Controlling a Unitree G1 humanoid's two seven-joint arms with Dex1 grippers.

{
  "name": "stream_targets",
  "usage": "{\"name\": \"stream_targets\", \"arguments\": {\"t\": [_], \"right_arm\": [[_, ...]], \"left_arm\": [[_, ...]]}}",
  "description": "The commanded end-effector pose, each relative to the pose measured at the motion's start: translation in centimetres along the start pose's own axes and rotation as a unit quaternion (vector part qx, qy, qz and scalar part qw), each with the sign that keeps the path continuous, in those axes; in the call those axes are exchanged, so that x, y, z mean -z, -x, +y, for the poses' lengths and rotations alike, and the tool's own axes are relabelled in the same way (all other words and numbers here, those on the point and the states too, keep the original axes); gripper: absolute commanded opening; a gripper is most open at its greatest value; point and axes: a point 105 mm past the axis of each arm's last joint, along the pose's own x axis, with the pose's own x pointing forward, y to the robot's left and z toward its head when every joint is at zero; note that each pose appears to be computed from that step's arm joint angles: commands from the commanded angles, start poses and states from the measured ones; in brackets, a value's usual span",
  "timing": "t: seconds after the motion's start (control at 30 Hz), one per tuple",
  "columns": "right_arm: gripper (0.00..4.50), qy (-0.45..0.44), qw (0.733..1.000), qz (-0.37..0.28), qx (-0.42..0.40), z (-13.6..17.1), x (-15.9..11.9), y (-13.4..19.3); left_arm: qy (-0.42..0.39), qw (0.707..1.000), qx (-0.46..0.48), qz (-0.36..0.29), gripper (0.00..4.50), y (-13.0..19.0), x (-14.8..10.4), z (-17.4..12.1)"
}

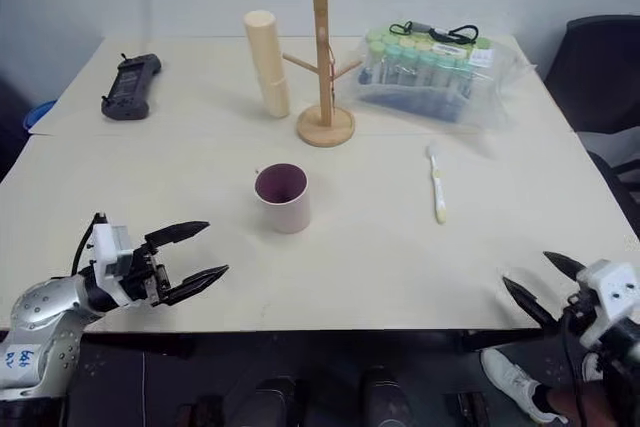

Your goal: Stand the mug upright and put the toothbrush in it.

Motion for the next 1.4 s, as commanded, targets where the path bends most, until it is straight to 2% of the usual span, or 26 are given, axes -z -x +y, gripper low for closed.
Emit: {"name": "stream_targets", "arguments": {"t": [0.03, 0.17, 0.37, 0.5, 0.57, 0.83, 0.87, 0.9, 0.97, 1.03, 1.13, 1.23, 1.3, 1.4], "right_arm": [[4.48, -0.025, 0.999, 0.024, -0.005, -0.8, -1.9, -3.5], [4.48, -0.05, 0.998, 0.046, -0.008, -1.8, -3.9, -8.1], [4.48, -0.084, 0.988, 0.128, -0.005, -3.2, -4.0, -13.6], [3.64, -0.065, 0.979, 0.194, -0.015, -3.3, -2.9, -14.6], [2.91, -0.063, 0.974, 0.217, -0.021, -3.3, -2.6, -14.8], [0.35, -0.068, 0.968, 0.237, -0.055, -3.2, -2.9, -15.0], [0.09, -0.071, 0.969, 0.228, -0.064, -3.0, -3.2, -15.1], [0.02, -0.079, 0.971, 0.21, -0.079, -2.6, -3.8, -15.4], [0.02, -0.096, 0.976, 0.159, -0.116, -1.3, -5.5, -16.3], [0.02, -0.127, 0.974, 0.138, -0.126, -0.5, -6.7, -17.0], [0.02, -0.104, 0.98, 0.104, -0.137, 0.1, -7.9, -17.5], [0.58, -0.099, 0.986, 0.089, -0.097, -1.2, -9.4, -16.9], [1.26, -0.101, 0.989, 0.079, -0.073, -2.0, -10.0, -16.6], [2.21, -0.093, 0.987, 0.132, -0.009, -4.1, -8.6, -14.9]], "left_arm": [[-0.018, 0.999, 0.03, -0.023, 4.5, -1.2, -2.0, -0.6], [-0.026, 0.999, 0.029, -0.034, 4.5, -1.9, -2.7, -0.5], [-0.025, 0.999, 0.024, -0.032, 4.5, -2.1, -2.4, -1.2], [-0.022, 0.999, 0.004, -0.031, 4.5, -1.8, -2.3, -1.6], [-0.016, 0.999, -0.022, -0.043, 4.5, -1.6, -2.7, -1.5], [-0.016, 0.999, -0.035, -0.035, 4.5, -1.2, -2.4, -1.9], [-0.018, 0.999, -0.037, -0.034, 4.5, -1.1, -2.4, -1.7], [-0.02, 0.998, -0.04, -0.032, 4.5, -0.9, -2.4, -1.5], [-0.022, 0.998, -0.049, -0.029, 4.5, -0.6, -2.4, -1.1], [-0.022, 0.998, -0.058, -0.025, 4.5, -0.1, -2.2, -0.9], [-0.023, 0.998, -0.063, -0.019, 4.5, 0.3, -1.9, -0.9], [-0.025, 0.997, -0.068, -0.018, 4.5, 0.5, -1.8, -1.0], [-0.026, 0.997, -0.069, -0.018, 4.5, 0.6, -1.8, -1.1], [-0.029, 0.998, -0.054, -0.02, 4.5, 0.2, -1.7, -1.5]]}}
